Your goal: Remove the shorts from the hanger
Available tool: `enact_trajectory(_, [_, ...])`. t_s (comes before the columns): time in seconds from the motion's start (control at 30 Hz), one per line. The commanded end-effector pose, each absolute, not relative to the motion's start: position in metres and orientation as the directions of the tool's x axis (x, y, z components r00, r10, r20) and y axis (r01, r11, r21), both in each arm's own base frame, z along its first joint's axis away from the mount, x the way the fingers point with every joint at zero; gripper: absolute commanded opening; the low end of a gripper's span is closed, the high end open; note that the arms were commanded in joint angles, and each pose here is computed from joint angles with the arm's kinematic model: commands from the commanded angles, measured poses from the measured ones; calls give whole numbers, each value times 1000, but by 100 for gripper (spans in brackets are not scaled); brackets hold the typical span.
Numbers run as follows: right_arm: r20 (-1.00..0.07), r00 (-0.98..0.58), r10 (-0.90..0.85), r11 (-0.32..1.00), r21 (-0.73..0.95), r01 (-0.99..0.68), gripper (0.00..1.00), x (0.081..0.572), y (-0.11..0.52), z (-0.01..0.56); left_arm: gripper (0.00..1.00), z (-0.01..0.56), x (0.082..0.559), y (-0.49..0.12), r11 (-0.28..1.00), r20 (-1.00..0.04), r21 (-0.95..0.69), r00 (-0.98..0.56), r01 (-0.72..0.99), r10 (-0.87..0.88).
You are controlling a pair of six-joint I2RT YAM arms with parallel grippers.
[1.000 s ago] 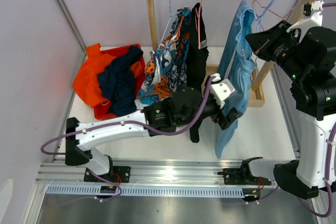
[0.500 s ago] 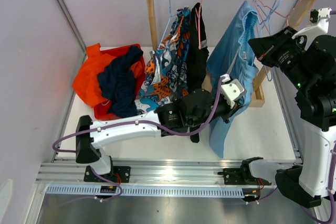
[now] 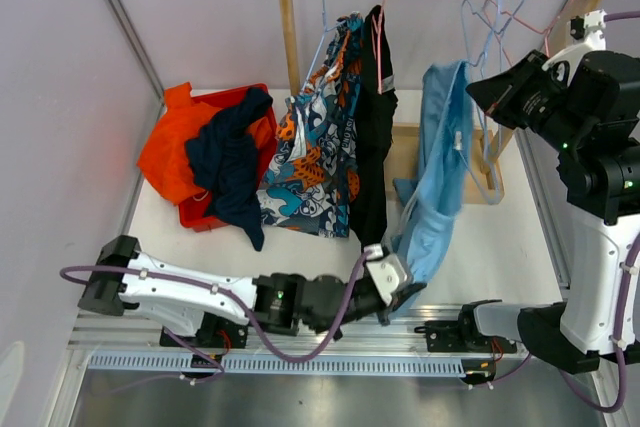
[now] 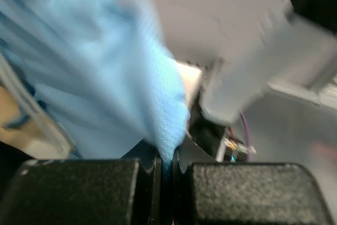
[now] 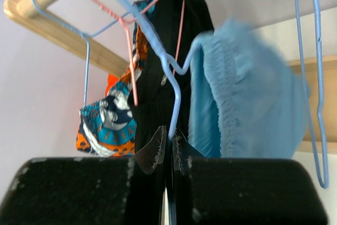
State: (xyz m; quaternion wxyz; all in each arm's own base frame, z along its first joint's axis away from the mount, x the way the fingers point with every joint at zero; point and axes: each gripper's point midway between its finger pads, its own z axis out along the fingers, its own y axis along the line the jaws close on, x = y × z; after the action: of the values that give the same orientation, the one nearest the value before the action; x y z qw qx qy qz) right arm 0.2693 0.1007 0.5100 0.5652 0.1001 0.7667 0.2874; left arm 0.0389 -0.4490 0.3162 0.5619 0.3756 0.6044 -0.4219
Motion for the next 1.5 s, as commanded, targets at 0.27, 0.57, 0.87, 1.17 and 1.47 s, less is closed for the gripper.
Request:
enact_trajectory(0.27, [-842, -166, 513, 800, 539, -265, 0, 260, 90, 556, 0, 280, 48, -448, 475, -988, -76, -130, 877, 82])
enact_trajectory(0.57, [-816, -309, 488, 793, 562, -234, 0, 191, 90, 503, 0, 330, 234, -458, 716, -981, -18, -151, 698, 123])
enact_trajectory(0.87, [-869, -215, 446, 837, 490, -244, 0, 223, 84, 541, 0, 335, 206, -420, 764, -970, 14, -177, 645, 167])
enact_trajectory(1.17, [-892, -81, 444, 870, 451, -201, 0, 327, 73, 578, 0, 309, 99, -312, 725, -923, 0, -278, 689, 264])
enact_trajectory(1.47, [-866, -124, 485, 854, 499, -147, 0, 399, 69, 542, 0, 360, 136, -185, 914, -933, 115, -273, 389, 234])
